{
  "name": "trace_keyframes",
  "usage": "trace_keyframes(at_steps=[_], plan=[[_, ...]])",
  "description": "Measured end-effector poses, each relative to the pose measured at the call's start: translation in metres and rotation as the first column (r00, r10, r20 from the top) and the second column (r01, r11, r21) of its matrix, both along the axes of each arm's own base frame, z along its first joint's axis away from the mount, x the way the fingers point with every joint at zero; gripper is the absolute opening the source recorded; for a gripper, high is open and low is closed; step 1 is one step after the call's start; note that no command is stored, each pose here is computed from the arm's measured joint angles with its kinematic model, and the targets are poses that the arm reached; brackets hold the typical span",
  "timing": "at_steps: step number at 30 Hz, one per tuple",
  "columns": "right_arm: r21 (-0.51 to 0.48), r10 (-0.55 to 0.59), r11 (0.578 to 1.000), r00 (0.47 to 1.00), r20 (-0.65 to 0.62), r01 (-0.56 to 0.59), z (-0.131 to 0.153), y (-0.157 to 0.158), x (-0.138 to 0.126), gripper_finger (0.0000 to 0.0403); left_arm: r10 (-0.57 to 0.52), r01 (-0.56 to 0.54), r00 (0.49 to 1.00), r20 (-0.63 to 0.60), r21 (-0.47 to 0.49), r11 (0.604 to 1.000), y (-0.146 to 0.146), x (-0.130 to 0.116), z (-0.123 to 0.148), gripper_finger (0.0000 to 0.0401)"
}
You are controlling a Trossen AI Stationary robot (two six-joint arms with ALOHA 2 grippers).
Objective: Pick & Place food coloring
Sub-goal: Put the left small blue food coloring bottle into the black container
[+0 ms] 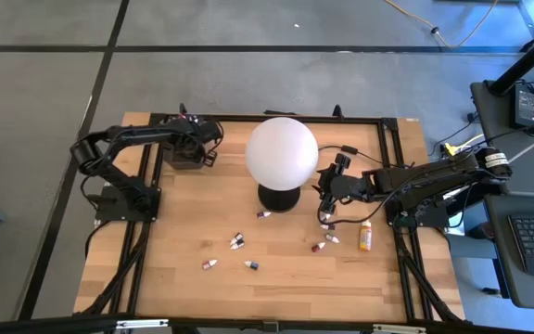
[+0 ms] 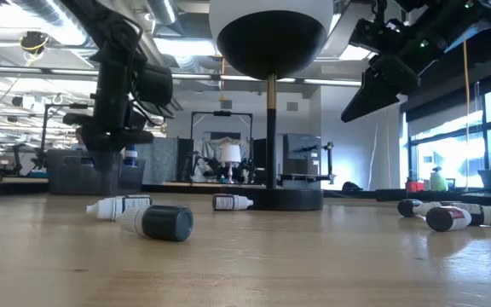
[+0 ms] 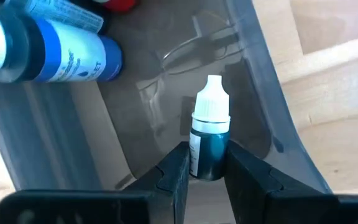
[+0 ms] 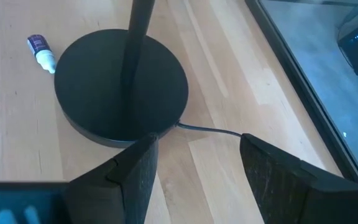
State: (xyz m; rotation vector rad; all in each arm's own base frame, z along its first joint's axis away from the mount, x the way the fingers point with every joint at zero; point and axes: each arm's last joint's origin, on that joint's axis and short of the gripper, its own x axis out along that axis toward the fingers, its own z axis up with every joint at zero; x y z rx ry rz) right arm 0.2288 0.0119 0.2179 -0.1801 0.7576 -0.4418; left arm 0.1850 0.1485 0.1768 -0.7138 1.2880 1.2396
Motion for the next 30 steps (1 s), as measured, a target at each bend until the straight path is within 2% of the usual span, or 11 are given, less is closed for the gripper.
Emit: trace_keyframes(at_steps=[4,18,30], plan=[[0.0,0.0,1.0,1.0,0.0,0.0,0.0,0.0,0.0,0.023,-0.038,0.038,0.999,-0.01,-0.009,0.999,0.0,0.0004,-0.0006,0.0088],[0.0,0.0,1.0,1.0,0.0,0.0,0.0,0.0,0.0,0.023,-0.037,0.037,0.999,-0.008,-0.011,0.999,-0.0001,0.0005,-0.0007,0.0088],[-0.001,0.001,1.0,1.0,-0.001,-0.001,0.0,0.0,0.0,0.023,-0.065,0.066,0.998,0.021,-0.06,0.996,-0.0015,0.0013,-0.0013,0.0088]])
